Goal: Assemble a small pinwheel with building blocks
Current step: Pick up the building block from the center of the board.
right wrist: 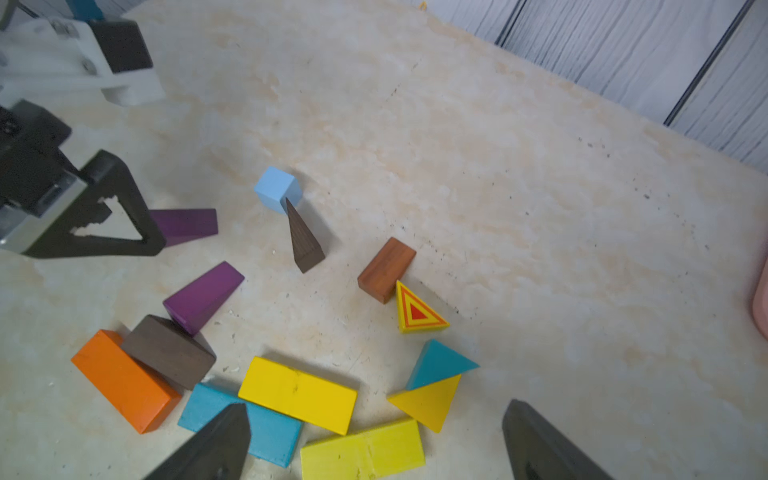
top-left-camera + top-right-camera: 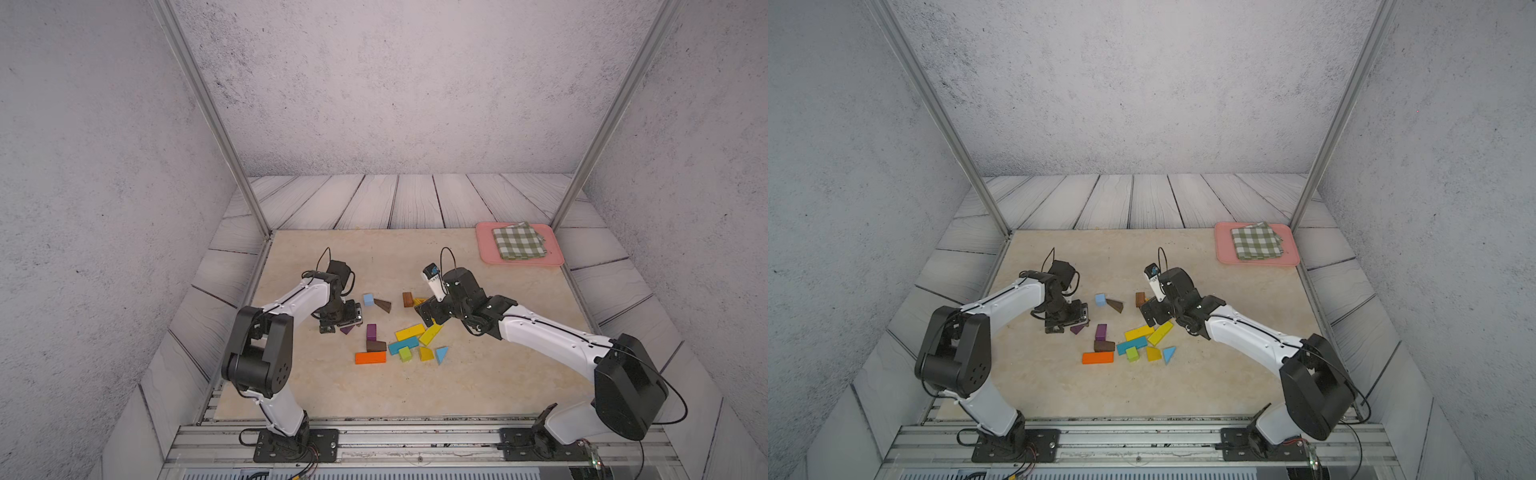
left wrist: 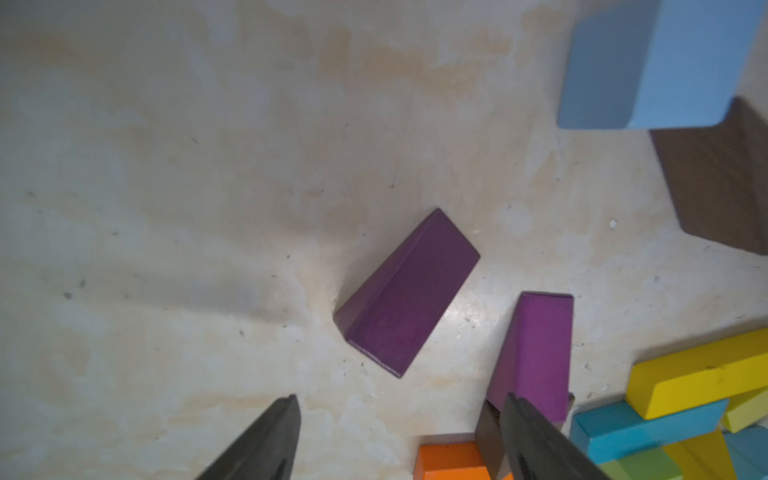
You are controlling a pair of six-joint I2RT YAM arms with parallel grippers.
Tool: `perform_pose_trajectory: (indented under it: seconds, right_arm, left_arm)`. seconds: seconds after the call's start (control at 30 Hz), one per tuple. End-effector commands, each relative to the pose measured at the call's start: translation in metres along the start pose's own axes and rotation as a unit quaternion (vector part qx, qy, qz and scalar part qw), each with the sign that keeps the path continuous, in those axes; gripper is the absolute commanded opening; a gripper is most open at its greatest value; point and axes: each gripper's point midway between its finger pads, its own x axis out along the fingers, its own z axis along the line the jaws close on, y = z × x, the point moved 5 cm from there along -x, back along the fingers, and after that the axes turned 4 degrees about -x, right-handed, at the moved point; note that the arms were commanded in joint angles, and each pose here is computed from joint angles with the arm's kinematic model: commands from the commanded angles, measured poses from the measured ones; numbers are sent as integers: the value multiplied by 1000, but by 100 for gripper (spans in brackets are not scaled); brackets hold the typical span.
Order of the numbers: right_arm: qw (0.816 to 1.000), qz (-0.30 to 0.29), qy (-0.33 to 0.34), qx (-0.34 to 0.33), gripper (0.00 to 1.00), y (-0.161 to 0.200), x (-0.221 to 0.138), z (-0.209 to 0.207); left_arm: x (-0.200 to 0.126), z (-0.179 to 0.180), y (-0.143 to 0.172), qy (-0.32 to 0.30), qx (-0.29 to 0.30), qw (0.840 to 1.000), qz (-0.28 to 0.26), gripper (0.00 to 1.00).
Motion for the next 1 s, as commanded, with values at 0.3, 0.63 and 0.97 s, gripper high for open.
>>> perform_pose_trajectory:
  seconds: [0.3,0.63,0.97]
  right_arm:
    - [1000,11,-8,20,99,17,-3,-1]
    - [999,11,-8,36,99,21,-2,-5]
    - [999,15,-9,38,99,23,-1,-7]
  left_arm:
    - [19,4,-13,-43,23,999,7,78]
    - [32,-5,-14,-19,28,999,17,69]
    - [26,-9,-9,1,25,1000,18,50]
